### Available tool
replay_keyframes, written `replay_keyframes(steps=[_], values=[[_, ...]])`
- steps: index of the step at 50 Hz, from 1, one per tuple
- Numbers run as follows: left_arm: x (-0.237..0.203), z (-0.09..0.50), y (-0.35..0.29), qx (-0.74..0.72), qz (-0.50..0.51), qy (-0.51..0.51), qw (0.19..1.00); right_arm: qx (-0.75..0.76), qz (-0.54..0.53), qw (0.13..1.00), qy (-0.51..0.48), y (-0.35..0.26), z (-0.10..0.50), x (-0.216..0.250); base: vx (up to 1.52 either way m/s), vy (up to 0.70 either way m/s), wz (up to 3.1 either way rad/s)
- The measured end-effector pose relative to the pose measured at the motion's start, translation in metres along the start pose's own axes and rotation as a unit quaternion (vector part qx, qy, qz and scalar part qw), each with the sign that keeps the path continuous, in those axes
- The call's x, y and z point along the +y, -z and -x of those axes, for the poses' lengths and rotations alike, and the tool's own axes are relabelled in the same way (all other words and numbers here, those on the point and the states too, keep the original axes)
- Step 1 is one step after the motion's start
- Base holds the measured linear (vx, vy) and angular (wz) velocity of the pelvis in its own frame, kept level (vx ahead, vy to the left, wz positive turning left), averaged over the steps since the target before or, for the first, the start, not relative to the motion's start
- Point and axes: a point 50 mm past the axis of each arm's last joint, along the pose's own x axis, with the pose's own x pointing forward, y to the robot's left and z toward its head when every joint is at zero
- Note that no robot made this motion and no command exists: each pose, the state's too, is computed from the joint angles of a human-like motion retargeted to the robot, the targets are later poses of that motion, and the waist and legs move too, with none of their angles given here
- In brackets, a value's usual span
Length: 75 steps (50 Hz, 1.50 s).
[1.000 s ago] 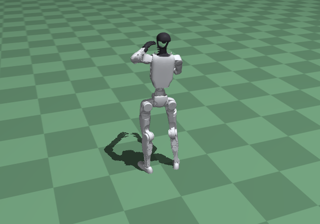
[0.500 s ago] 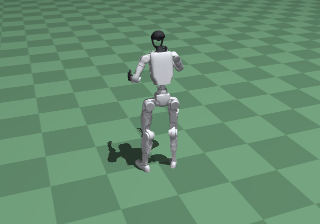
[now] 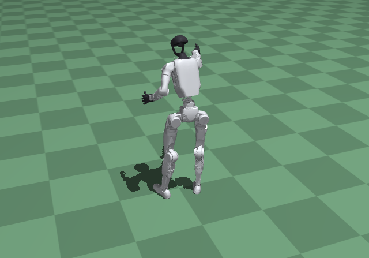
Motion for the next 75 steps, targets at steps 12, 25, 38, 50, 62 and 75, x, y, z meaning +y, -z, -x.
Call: replay_keyframes(steps=[12, 25, 38, 50, 62, 75], values=[[-0.005, 0.006, -0.002, -0.007, 0.011, 0.002, 1.000, 0.012, 0.031, 0.999, 0.001, 0.011, -0.003, -0.009, 0.00, 0.00, 0.00], [-0.007, -0.006, -0.015, -0.051, -0.003, 0.001, 0.999, -0.124, 0.063, 0.988, -0.062, 0.023, 0.014, 0.032, 0.00, 0.00, 0.00], [0.010, -0.009, -0.045, -0.121, -0.027, -0.033, 0.992, -0.301, 0.077, 0.900, -0.305, 0.081, 0.124, 0.065, 0.03, 0.06, 0.04], [-0.007, -0.014, -0.057, -0.159, -0.024, -0.014, 0.987, -0.199, -0.020, 0.878, -0.435, 0.159, 0.215, 0.042, 0.04, 0.10, -0.01], [-0.041, -0.019, -0.059, -0.177, 0.012, 0.039, 0.983, -0.114, -0.074, 0.904, -0.405, 0.199, 0.250, 0.039, 0.02, 0.07, -0.17], [-0.046, -0.023, -0.036, -0.142, -0.012, 0.062, 0.988, -0.119, -0.088, 0.905, -0.399, 0.200, 0.256, 0.054, 0.01, 0.02, -0.11]])
